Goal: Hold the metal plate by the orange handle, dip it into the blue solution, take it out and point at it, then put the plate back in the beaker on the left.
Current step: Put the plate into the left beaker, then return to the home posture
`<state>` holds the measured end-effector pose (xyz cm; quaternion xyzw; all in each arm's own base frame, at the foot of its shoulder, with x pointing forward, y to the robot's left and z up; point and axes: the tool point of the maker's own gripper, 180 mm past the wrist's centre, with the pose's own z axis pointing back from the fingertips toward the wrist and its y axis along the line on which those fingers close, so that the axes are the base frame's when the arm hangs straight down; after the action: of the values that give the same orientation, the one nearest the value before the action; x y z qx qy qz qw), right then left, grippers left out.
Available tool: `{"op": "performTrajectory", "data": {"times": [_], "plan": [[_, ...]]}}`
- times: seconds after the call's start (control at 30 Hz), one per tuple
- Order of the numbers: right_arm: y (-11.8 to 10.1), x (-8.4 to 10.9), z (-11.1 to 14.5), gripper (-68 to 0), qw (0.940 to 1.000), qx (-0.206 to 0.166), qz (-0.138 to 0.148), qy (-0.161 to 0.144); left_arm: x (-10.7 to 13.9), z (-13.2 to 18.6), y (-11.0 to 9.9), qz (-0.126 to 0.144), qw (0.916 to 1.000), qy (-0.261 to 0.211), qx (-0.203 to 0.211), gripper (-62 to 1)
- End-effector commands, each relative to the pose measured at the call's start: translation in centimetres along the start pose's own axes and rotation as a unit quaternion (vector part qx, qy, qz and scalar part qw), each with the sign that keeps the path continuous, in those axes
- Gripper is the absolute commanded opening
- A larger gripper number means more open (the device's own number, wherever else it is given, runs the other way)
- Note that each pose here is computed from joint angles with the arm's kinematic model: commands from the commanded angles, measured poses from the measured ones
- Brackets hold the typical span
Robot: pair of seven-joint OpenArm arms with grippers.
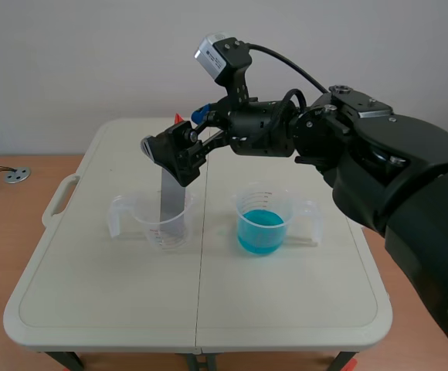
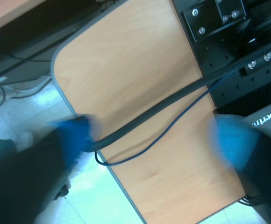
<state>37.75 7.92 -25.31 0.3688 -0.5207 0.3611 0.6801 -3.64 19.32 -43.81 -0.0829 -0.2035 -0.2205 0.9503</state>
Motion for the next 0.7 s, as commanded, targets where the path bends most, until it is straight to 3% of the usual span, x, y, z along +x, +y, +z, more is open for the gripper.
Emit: {"op": "performTrajectory", "data": {"times": [0.0, 0.17, 0.37, 0.53, 0.67], "plan": [[-1.1, 1.5, 0.5, -1.0, 0.9997, -0.011, 0.006, -0.019, 0.4, 0.1, 0.5, 0.001, 0.9999, -0.008, 0.008, 1.4], [-2.7, 1.9, 2.4, -1.0, 0.9983, -0.039, 0.011, -0.041, 0.5, 0.1, 0.5, 0.001, 0.9999, -0.008, 0.008, 1.4], [-3.9, 2.5, 5.7, -1.0, 0.9958, -0.067, 0.046, -0.042, 0.6, 0.0, 0.5, 0.000, 0.9999, -0.011, 0.008, 1.4], [-4.0, 2.8, 8.6, -1.0, 0.9923, -0.093, 0.068, -0.045, 2.5, -0.3, 1.6, 0.001, 0.9987, -0.047, 0.021, 1.4], [-2.9, 2.8, 10.5, -1.0, 0.9900, -0.106, 0.080, -0.048, 6.5, -0.3, 3.8, -0.012, 0.9941, -0.096, 0.048, 1.4]]}}
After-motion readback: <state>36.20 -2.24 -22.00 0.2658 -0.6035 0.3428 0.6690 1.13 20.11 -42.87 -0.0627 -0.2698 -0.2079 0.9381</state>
